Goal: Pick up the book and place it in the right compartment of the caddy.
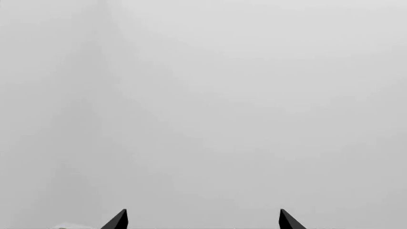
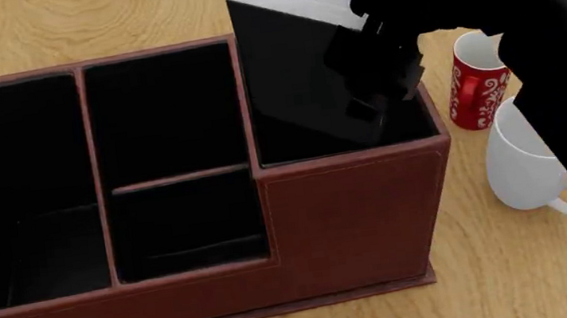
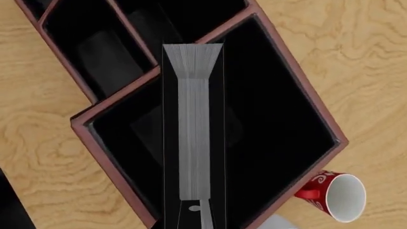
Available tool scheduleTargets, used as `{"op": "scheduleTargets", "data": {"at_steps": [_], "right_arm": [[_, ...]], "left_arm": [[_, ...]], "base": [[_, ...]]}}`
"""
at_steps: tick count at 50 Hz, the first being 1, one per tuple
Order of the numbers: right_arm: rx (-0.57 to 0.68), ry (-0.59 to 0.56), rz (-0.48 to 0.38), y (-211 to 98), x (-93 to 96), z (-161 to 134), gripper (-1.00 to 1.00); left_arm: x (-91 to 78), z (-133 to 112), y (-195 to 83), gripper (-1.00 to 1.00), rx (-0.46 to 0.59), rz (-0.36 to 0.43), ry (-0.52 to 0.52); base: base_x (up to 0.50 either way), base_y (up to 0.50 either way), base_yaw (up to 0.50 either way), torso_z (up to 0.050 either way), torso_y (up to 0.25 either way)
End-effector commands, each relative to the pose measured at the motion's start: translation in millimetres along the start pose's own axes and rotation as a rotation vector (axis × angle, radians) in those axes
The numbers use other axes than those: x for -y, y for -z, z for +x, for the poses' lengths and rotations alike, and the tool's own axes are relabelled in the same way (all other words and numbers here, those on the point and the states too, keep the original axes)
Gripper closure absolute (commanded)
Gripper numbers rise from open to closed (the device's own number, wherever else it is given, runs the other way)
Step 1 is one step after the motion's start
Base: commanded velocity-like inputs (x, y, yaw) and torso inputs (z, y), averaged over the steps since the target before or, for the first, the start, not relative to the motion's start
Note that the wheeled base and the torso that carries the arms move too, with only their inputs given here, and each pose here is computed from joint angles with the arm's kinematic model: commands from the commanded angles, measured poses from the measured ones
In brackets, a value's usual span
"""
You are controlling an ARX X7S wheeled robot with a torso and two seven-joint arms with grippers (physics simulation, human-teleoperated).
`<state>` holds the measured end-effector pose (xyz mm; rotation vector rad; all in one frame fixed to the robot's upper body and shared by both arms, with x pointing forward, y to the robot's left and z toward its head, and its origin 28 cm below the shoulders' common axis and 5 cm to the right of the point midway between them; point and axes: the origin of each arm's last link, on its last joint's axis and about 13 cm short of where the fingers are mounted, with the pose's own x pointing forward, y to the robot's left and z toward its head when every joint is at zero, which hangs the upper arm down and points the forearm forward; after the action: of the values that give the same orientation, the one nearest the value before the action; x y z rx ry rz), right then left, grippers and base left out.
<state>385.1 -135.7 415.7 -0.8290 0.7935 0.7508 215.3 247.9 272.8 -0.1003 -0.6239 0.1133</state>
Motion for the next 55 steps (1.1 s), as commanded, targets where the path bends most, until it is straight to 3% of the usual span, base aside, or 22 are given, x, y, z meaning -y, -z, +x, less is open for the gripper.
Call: {"op": "scheduleTargets", "data": {"at_steps": [1, 20, 41, 52, 53, 55], "right_arm": [[-0.016, 0.013, -0.032, 1, 3.9, 13, 1.00], [-0.039, 0.037, -0.039, 5, 12.4, 42, 1.00], [-0.052, 0.053, -0.024, 19, 7.3, 75, 1.00], [-0.053, 0.072, -0.014, 20, 6.1, 77, 1.00], [-0.055, 0.080, -0.016, 20, 6.2, 77, -1.00], [-0.057, 0.079, -0.018, 20, 6.5, 76, -1.00]], "left_arm": [[-1.3, -1, 2, -1.00, -0.006, 0.004, -0.007], [-4.5, -1, 6, -1.00, -0.017, 0.014, -0.022], [-7.2, -2, 8, -1.00, -0.029, 0.027, -0.033], [-8.4, -1, 11, -1.00, -0.032, 0.029, -0.039], [-8.1, 0, 12, -1.00, -0.033, 0.025, -0.037], [-8.2, 1, 12, -1.00, -0.033, 0.025, -0.037]], "base": [[0.00, 0.00, 0.00, 0.000, 0.000], [0.00, 0.00, 0.00, 0.000, 0.002], [0.00, 0.00, 0.00, 0.000, 0.001], [0.00, 0.00, 0.00, 0.001, 0.001], [0.00, 0.00, 0.00, 0.000, 0.000], [0.00, 0.00, 0.00, 0.000, 0.000]]}}
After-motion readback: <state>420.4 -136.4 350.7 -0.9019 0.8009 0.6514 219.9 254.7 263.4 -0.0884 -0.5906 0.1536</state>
